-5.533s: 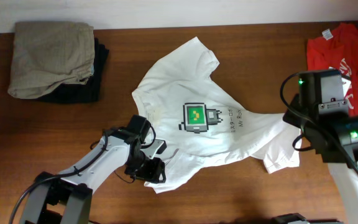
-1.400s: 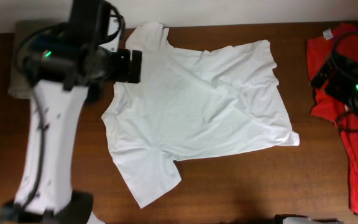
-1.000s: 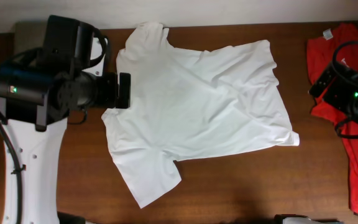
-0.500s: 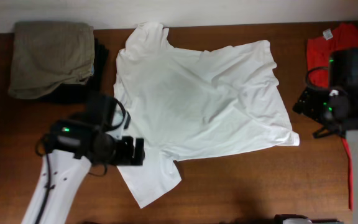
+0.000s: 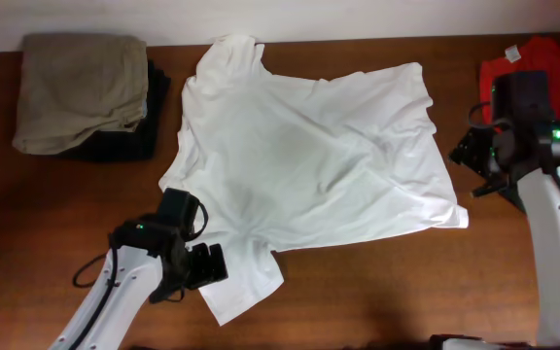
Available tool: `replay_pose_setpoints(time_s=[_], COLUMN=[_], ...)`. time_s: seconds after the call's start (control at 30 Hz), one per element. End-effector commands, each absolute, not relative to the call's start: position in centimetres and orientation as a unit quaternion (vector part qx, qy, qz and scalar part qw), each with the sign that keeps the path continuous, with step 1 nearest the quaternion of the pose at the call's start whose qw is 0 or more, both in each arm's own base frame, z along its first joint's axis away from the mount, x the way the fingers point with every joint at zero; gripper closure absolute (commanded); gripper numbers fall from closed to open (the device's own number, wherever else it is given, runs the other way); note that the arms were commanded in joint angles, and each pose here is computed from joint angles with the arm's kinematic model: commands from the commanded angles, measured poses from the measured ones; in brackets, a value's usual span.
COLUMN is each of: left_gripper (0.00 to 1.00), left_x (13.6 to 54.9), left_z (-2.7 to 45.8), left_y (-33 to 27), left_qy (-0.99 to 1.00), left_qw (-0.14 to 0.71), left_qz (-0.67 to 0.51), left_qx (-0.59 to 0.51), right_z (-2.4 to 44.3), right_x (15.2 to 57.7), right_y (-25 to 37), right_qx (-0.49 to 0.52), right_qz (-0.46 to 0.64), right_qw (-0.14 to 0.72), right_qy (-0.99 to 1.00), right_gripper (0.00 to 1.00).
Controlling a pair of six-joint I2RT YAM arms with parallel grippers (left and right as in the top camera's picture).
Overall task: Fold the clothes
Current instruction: 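Grasp the shirt's bottom left and right hem corners with both grippers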
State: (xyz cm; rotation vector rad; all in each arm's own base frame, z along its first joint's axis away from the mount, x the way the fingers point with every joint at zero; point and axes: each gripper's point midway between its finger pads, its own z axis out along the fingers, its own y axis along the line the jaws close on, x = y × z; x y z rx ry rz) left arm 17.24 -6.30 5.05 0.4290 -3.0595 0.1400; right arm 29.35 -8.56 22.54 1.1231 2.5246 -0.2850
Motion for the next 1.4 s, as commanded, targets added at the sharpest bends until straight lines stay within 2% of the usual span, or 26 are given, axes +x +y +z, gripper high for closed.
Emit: replay_pose_setpoints(time_s=[0.0, 0.57, 0.93, 1.03, 1.17, 1.23, 1.37], left_gripper=[0.02, 0.04, 0.03, 0.07, 0.23, 0.26, 0.27], left_x=[16.6, 16.6, 16.2, 16.3, 16.1, 15.9, 16.0], left_z=[3.6, -0.5, -2.2, -2.2, -2.2, -2.4, -2.5], left_y=[-5.7, -5.4, -6.1, -6.2, -6.1, -6.1, -6.1], left_qy=[-0.983, -0.975, -0.965, -0.966, -0.965, -0.965, -0.966], left_qw=[0.037, 0.088, 0.122, 0.121, 0.123, 0.124, 0.121], left_qz=[0.025, -0.009, -0.004, -0.003, -0.004, -0.004, -0.002], left_qx=[0.178, 0.206, 0.230, 0.230, 0.230, 0.230, 0.230], right_z=[20.9, 16.0, 11.2, 9.5, 7.0, 6.2, 4.7], right_x=[29.2, 29.9, 28.3, 27.5, 26.4, 26.4, 27.6], right_y=[-10.3, -9.5, -7.3, -6.9, -6.6, -6.6, -6.9], right_qx=[0.429, 0.427, 0.424, 0.423, 0.420, 0.421, 0.426], right_qz=[-0.119, -0.089, -0.047, -0.043, -0.043, -0.042, -0.028], right_qw=[0.154, 0.079, 0.026, 0.010, -0.003, 0.001, 0.034], right_qy=[0.882, 0.896, 0.904, 0.905, 0.906, 0.906, 0.904], right_gripper=[0.01, 0.01, 0.01, 0.01, 0.01, 0.05, 0.23])
